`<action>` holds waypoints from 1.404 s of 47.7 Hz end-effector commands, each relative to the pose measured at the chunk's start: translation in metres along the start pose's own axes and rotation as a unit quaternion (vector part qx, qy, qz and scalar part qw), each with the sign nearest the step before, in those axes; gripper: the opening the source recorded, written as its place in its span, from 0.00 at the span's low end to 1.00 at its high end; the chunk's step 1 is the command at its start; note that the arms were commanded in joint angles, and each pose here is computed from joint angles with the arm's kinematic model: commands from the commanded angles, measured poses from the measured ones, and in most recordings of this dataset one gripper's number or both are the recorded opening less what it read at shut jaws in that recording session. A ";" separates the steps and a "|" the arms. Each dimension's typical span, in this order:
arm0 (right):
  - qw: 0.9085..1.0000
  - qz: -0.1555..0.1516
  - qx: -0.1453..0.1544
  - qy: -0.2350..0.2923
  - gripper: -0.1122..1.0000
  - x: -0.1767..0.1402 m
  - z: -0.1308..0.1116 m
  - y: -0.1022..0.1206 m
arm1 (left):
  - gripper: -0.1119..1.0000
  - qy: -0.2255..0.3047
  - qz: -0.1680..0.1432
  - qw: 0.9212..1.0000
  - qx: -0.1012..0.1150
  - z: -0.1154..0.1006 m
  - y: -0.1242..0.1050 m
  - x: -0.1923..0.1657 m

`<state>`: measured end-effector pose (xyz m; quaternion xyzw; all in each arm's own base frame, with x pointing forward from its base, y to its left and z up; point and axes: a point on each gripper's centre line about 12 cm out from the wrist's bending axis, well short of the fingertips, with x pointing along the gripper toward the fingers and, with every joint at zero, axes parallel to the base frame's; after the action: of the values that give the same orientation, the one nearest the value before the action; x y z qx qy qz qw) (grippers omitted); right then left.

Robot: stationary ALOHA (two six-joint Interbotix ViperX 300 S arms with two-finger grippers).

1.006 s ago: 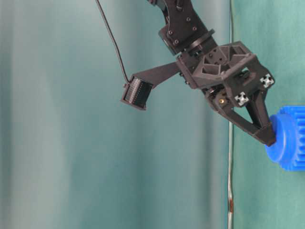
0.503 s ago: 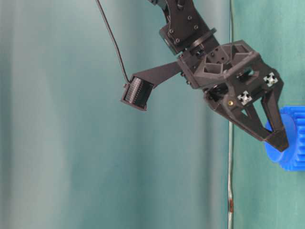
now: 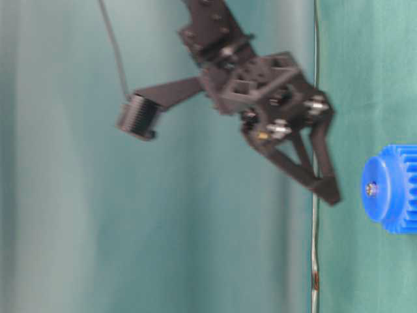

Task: Insert the shaft placed at a random location into the center hole of the medium gear at another random location.
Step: 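Open the right gripper and retract it up and away from the gear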

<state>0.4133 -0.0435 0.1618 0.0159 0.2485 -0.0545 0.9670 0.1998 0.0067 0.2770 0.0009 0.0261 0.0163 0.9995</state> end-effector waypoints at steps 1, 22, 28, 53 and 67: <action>1.000 0.001 -0.006 -0.025 0.83 -0.015 0.022 0.001 | 0.10 -0.008 0.001 1.000 0.000 0.006 0.000 0.002; 0.999 0.002 -0.006 -0.045 0.83 -0.033 0.038 0.001 | 0.10 -0.008 0.001 1.000 0.000 0.006 0.000 0.002; 0.999 0.002 -0.005 -0.043 0.83 -0.035 0.036 0.001 | 0.10 -0.007 0.001 1.000 0.000 0.006 0.000 0.002; 0.999 0.001 -0.001 -0.035 0.83 -0.069 0.013 0.000 | 0.10 -0.006 0.001 1.000 0.000 0.006 0.000 0.002; 1.000 0.001 0.001 -0.031 0.83 -0.089 0.001 0.000 | 0.10 -0.005 0.001 1.000 -0.001 0.006 0.000 0.002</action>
<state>0.3402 -0.0359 0.1930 0.0164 0.2373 -0.0543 0.9698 0.1998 0.0068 0.2765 -0.0006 0.0284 0.0165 0.9995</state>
